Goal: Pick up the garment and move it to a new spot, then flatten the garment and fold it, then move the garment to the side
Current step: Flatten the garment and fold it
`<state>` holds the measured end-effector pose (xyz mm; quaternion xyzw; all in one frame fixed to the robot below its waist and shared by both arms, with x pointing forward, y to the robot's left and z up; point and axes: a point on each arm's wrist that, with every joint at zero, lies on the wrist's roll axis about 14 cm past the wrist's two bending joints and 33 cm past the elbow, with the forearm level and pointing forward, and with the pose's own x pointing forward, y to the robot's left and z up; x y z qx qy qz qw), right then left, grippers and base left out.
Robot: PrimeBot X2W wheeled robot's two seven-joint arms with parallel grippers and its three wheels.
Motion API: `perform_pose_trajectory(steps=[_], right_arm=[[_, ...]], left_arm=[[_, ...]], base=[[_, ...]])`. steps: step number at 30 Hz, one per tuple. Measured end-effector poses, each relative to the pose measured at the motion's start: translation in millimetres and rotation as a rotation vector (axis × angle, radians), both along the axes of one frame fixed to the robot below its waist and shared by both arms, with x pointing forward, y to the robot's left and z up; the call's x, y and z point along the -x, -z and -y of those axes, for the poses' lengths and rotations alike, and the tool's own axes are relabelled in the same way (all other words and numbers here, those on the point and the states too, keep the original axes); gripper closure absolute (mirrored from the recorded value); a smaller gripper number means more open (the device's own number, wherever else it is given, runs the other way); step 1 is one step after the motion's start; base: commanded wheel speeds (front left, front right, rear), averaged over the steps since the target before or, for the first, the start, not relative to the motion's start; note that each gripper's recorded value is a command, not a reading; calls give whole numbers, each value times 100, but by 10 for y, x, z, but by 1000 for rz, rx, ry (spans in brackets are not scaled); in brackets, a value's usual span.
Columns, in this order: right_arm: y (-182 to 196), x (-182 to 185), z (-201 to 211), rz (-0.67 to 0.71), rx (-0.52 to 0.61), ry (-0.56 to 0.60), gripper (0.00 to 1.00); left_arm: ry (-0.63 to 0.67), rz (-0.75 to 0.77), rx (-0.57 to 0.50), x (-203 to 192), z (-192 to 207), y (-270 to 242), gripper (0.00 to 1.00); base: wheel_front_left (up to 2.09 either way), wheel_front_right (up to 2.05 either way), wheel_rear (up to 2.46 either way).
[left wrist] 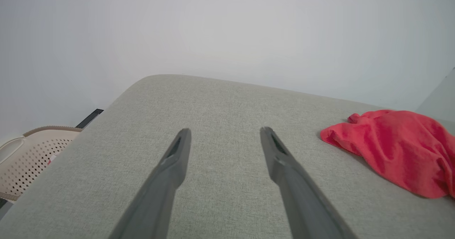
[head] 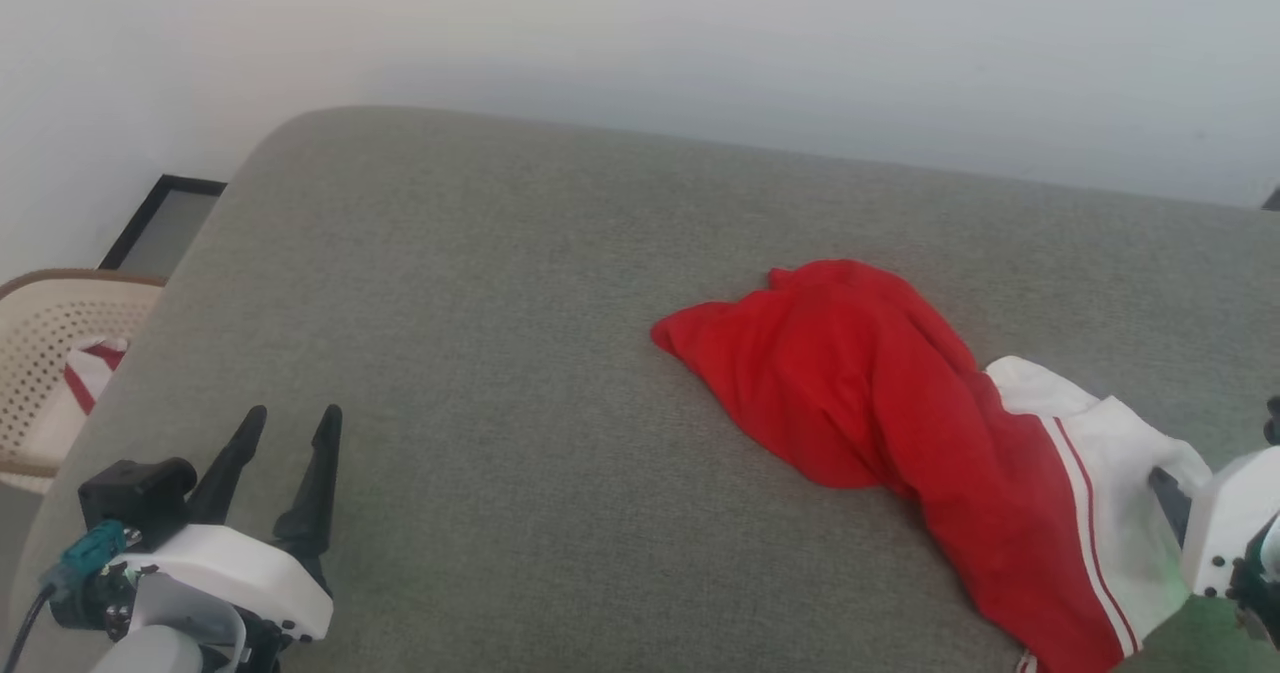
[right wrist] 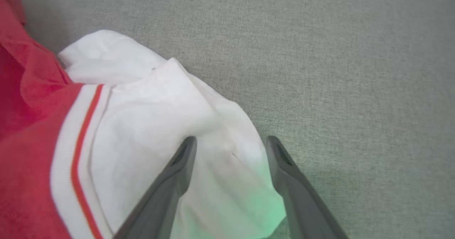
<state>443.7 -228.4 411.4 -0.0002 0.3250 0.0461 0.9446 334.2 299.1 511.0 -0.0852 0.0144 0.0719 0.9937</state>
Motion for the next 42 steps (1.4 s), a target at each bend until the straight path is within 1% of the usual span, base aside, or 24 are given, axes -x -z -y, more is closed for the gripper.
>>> perform_pose_trajectory(steps=[4, 8, 9, 10, 13, 17, 20, 23, 28, 32, 37, 42], right_arm=[[-97, 2, -16, 37, -14, -6, 0], [-312, -32, -29, 130, -34, -9, 0], [-379, -36, -41, 162, -40, -11, 0], [-496, -27, -45, 224, -48, -11, 0], [-675, 16, -30, 334, -60, 4, 0], [-861, 135, -18, 465, -78, 34, 0], [-994, 241, 12, 556, -66, 57, 0], [-1034, 326, 19, 596, -73, 83, 0], [-1136, 492, 75, 665, -70, 145, 0], [-1224, 550, 138, 704, -56, 180, 0], [-1216, 568, 229, 712, -51, 221, 0], [-1159, 538, 313, 701, -50, 257, 0]], left_arm=[[22, 4, -8, -48, 40, -32, 0], [51, 11, -15, -106, 107, -77, 0], [60, 13, -17, -125, 125, -94, 0], [76, 24, -27, -168, 161, -142, 0], [103, 28, -34, -223, 225, -185, 0], [143, 30, -45, -297, 323, -243, 0], [186, 34, -51, -368, 442, -304, 0], [220, 28, -53, -416, 531, -333, 0], [342, -25, -74, -605, 821, -370, 0], [436, -81, -108, -852, 1068, -402, 0], [539, -169, -142, -1240, 1354, -377, 0], [621, -304, -140, -1572, 1638, -168, 0]], base=[[0, 0, 0], [0, 0, 0], [0, 0, 0], [0, 0, 0], [0, 0, 0], [0, 0, 0], [0, 0, 0], [0, 0, 0], [0, 0, 0], [0, 0, 0], [0, 0, 0], [0, 0, 0]])
